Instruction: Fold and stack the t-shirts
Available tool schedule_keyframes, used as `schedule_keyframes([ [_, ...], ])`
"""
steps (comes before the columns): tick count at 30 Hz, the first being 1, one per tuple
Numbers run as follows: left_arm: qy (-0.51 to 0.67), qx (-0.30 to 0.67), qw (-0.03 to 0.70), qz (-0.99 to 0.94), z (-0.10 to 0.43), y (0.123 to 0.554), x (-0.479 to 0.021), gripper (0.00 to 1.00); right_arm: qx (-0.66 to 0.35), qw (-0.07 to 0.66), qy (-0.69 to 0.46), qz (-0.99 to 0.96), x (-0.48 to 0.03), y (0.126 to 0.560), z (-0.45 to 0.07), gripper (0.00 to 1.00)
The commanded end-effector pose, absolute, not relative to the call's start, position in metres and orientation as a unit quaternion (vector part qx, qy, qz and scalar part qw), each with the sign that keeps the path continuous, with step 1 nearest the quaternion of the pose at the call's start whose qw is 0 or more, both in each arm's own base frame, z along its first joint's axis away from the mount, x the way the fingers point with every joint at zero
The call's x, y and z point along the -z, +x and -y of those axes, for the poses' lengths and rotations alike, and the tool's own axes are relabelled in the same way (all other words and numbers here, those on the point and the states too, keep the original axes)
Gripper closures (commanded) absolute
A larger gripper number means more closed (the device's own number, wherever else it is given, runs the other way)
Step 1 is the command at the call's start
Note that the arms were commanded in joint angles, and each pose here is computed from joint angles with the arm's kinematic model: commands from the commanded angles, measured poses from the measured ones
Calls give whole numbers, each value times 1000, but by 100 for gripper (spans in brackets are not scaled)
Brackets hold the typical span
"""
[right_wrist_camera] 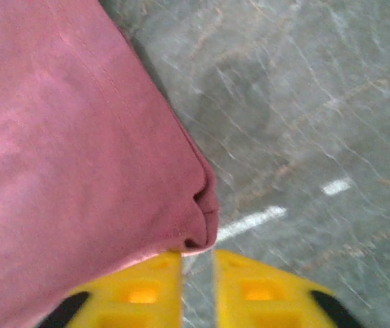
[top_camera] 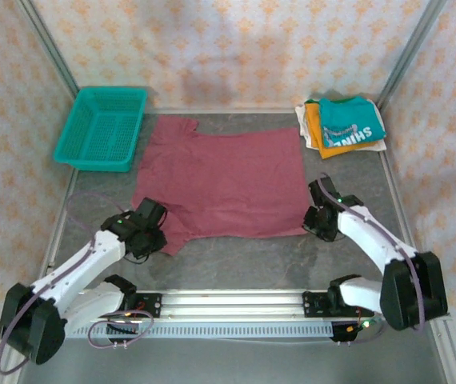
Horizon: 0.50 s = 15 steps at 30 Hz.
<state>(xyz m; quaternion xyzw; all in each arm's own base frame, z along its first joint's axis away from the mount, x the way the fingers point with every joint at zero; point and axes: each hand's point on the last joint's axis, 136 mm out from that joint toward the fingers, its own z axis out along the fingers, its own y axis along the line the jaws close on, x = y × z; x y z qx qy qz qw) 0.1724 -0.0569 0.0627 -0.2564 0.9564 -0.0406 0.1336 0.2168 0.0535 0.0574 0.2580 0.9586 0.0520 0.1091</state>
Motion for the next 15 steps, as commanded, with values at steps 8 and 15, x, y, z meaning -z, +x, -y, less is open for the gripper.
schedule_keyframes([
  [8, -191, 51, 296, -935, 65, 281, -188, 84, -80, 260, 229, -935, -135, 327, -68, 89],
  [15, -189, -32, 271, -943, 50, 438, -153, 94, -2, 288, 204, -936, -127, 461, -77, 100],
])
